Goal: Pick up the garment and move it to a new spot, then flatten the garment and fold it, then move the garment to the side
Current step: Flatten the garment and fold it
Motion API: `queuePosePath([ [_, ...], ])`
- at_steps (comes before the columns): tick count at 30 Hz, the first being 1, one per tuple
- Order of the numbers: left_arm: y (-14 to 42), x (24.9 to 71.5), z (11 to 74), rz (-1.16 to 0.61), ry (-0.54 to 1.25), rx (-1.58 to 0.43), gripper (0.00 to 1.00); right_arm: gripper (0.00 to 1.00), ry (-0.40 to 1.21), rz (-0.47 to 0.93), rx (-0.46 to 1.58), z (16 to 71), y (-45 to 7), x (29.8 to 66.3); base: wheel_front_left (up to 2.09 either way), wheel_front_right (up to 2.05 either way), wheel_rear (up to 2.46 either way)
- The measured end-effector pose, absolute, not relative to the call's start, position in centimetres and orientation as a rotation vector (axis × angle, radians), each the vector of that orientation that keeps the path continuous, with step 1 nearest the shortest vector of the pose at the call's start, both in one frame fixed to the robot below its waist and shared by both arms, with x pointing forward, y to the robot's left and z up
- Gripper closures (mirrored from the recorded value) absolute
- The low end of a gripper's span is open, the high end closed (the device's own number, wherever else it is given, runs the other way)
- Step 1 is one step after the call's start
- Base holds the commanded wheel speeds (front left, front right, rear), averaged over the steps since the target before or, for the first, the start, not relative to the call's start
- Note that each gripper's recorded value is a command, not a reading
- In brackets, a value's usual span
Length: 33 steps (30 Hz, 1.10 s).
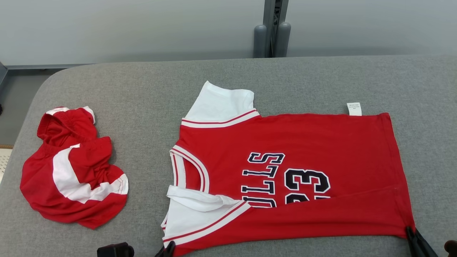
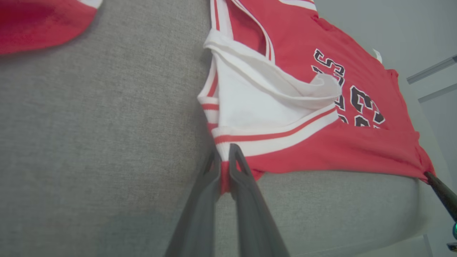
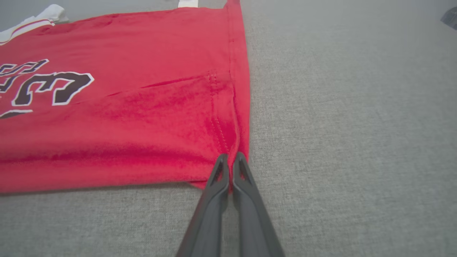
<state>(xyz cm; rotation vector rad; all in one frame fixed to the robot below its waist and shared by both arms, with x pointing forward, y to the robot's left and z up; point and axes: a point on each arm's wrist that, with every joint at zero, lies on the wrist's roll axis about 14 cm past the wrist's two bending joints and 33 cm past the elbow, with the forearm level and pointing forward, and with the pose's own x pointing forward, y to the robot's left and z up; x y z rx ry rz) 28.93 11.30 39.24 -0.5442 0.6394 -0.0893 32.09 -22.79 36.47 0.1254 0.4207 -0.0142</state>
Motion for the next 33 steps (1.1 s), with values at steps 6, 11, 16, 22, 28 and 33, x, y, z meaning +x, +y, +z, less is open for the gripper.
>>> queuePosePath([
  [6,11.4,29.0,38.8,-0.084,0.646,-0.521,0.07,0.02,0.393,-0.017,0.109,37.3,-23.2,32.4,0.00,0.00,0.00],
  [11,12.3,29.4,39.0,-0.046,0.609,-0.495,0.00,0.00,0.341,-0.063,0.094,38.6,-24.8,32.7,0.00,0.00,0.00],
  [16,13.2,30.4,40.7,-0.016,0.524,-0.487,0.00,0.00,0.254,-0.104,0.094,40.7,-25.5,33.3,0.00,0.00,0.00],
  [22,13.2,31.8,43.0,-0.037,0.409,-0.455,0.00,0.00,0.179,-0.071,0.090,42.6,-23.8,34.1,0.00,0.00,0.00],
  [28,12.9,34.0,47.3,-0.048,0.195,-0.442,0.00,0.00,0.108,-0.002,0.087,44.7,-21.2,34.8,0.00,0.00,0.00],
  [33,12.4,34.9,50.0,-0.062,0.044,-0.424,0.00,0.00,0.011,0.060,0.096,47.7,-18.8,35.4,0.00,0.00,0.00],
])
